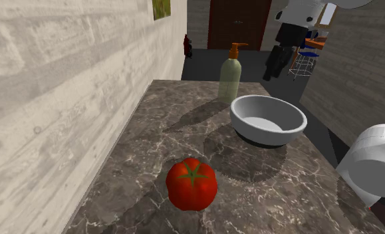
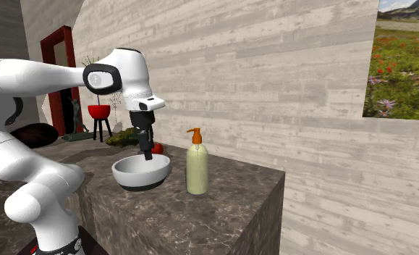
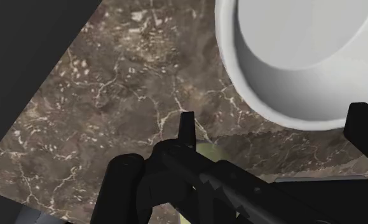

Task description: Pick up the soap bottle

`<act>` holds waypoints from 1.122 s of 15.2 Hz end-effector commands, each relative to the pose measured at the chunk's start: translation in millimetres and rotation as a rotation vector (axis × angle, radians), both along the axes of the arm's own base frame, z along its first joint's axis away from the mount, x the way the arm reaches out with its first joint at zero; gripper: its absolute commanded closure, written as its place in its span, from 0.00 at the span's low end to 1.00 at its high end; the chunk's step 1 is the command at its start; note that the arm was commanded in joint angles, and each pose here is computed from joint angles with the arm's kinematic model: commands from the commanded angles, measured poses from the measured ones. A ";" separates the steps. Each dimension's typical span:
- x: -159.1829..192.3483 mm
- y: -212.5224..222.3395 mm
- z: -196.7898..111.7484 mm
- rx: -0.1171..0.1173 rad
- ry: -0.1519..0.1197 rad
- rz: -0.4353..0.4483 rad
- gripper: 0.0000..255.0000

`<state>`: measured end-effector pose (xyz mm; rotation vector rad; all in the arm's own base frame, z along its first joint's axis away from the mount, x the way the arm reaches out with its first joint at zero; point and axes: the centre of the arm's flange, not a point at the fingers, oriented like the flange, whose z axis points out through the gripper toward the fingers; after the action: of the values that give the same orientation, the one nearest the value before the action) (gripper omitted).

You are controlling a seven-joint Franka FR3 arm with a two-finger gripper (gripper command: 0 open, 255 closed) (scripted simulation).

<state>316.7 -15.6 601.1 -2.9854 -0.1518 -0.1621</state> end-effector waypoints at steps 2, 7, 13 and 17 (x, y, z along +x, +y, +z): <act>12.1 -1.0 6.5 0.001 0.003 0.007 0.00; 72.8 -4.6 38.2 0.009 0.016 0.042 0.00; 146.4 -6.4 75.2 0.017 0.033 0.084 0.00; 183.8 -6.3 93.4 0.022 0.041 0.105 0.00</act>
<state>493.9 -22.8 689.7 -2.9495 -0.2934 -0.0927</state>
